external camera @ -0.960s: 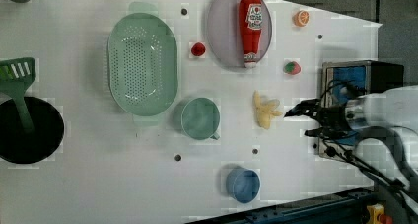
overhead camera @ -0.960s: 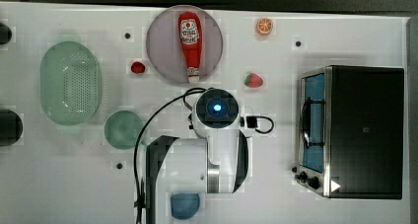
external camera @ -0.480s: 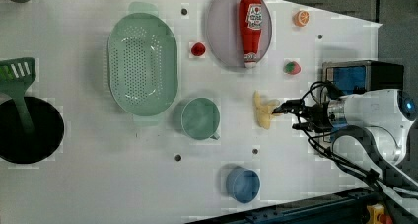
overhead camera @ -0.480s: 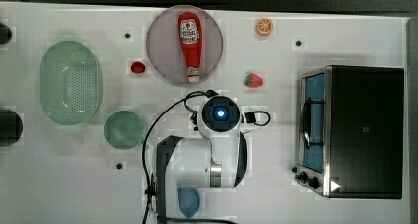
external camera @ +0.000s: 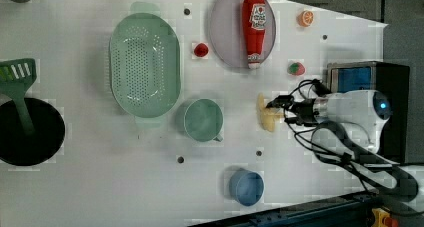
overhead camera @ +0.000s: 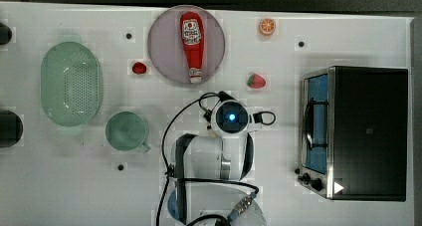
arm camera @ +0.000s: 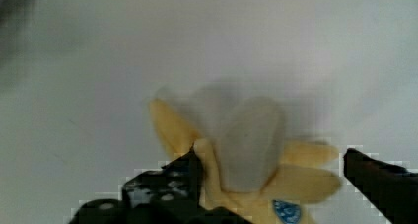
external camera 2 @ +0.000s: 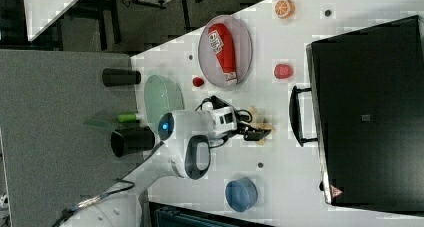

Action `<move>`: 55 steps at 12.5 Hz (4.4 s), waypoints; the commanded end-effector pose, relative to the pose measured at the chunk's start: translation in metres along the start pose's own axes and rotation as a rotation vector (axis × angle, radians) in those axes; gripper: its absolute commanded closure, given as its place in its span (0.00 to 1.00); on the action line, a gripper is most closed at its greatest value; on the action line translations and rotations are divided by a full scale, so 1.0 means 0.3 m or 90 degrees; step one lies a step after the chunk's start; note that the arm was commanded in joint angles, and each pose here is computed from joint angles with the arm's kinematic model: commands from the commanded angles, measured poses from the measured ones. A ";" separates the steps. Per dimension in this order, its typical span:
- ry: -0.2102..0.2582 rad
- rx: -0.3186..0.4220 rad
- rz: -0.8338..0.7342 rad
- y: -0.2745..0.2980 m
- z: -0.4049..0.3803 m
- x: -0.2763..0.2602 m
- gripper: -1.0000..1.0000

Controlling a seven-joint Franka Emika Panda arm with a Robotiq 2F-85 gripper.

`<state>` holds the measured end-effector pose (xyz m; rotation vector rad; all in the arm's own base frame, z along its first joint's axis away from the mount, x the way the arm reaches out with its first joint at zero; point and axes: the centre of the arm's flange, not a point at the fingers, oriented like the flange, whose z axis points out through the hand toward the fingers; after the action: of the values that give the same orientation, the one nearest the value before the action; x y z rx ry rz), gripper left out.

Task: Pick Banana and place it in mug.

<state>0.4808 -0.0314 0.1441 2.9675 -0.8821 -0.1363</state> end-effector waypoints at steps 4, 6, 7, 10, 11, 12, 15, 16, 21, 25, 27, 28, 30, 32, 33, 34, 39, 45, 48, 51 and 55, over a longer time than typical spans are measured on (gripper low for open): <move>0.031 0.027 -0.027 -0.038 -0.005 -0.006 0.41; 0.034 0.029 -0.027 -0.038 -0.007 -0.007 0.62; 0.037 0.030 -0.027 -0.039 -0.015 -0.006 0.63; 0.071 0.050 -0.023 -0.041 -0.129 0.021 0.63; 0.082 0.056 -0.021 -0.039 -0.194 0.026 0.63; 0.082 0.057 -0.021 -0.035 -0.266 0.024 0.63; 0.068 0.052 -0.018 -0.010 -0.535 0.000 0.63; 0.065 0.051 -0.017 0.002 -0.625 -0.010 0.63; 0.021 0.029 -0.014 0.046 -1.018 -0.094 0.63; 0.011 0.017 -0.007 -0.040 -1.147 -0.217 0.63; 0.019 0.008 0.002 -0.142 -1.154 -0.304 0.63; 0.022 0.001 0.013 -0.201 -1.147 -0.352 0.63; 0.018 -0.012 0.056 -0.317 -1.111 -0.454 0.63; -0.007 -0.006 0.073 -0.428 -1.058 -0.546 0.63; -0.022 -0.001 0.072 -0.479 -1.024 -0.582 0.63; -0.024 0.006 0.077 -0.527 -0.990 -0.603 0.63; -0.041 0.035 0.141 -0.719 -0.771 -0.663 0.63; -0.038 0.062 0.150 -0.775 -0.481 -0.644 0.63; -0.023 0.061 0.148 -0.749 -0.392 -0.625 0.63; -0.035 0.061 0.151 -0.737 -0.319 -0.630 0.38; -0.024 0.081 0.152 -0.742 -0.339 -0.624 0.00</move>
<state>0.4524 0.2478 0.2298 2.9278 -1.2757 -0.1851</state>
